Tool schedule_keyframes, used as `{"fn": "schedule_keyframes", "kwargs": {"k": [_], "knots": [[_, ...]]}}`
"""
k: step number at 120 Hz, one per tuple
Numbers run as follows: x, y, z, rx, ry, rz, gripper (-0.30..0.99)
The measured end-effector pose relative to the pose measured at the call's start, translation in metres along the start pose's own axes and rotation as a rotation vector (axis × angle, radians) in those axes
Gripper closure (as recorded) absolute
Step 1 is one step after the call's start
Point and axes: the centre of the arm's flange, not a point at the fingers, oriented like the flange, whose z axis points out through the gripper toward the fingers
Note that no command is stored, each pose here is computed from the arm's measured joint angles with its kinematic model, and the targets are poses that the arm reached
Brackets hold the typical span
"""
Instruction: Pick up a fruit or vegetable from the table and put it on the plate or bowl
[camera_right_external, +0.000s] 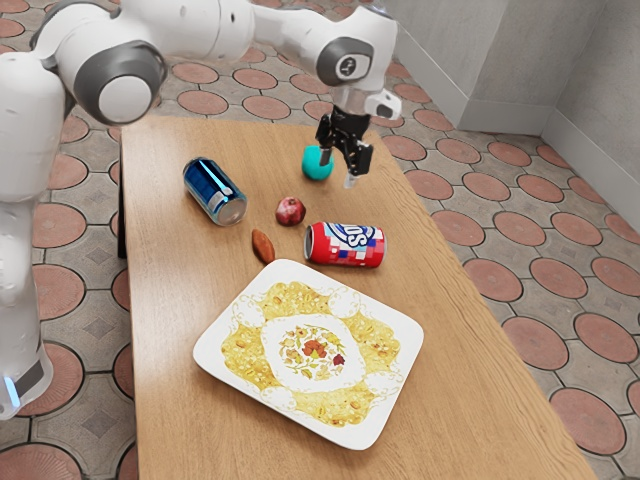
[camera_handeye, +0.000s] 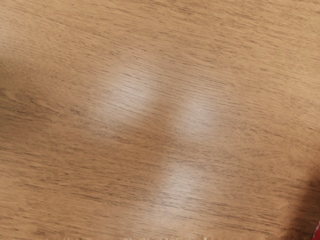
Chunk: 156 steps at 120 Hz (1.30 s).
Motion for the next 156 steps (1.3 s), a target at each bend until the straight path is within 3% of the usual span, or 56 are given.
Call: {"fn": "schedule_keyframes", "kwargs": {"k": [19, 52, 106, 156], "knots": [[-0.011, -0.013, 0.010, 0.019, 0.042, 0.006, 0.00], [-0.023, -0.027, 0.037, 0.038, 0.035, 0.018, 0.00], [-0.046, -0.034, 0.063, 0.024, -0.075, 0.045, 0.00], [-0.053, -0.017, 0.076, 0.018, -0.098, 0.095, 0.00]]}}
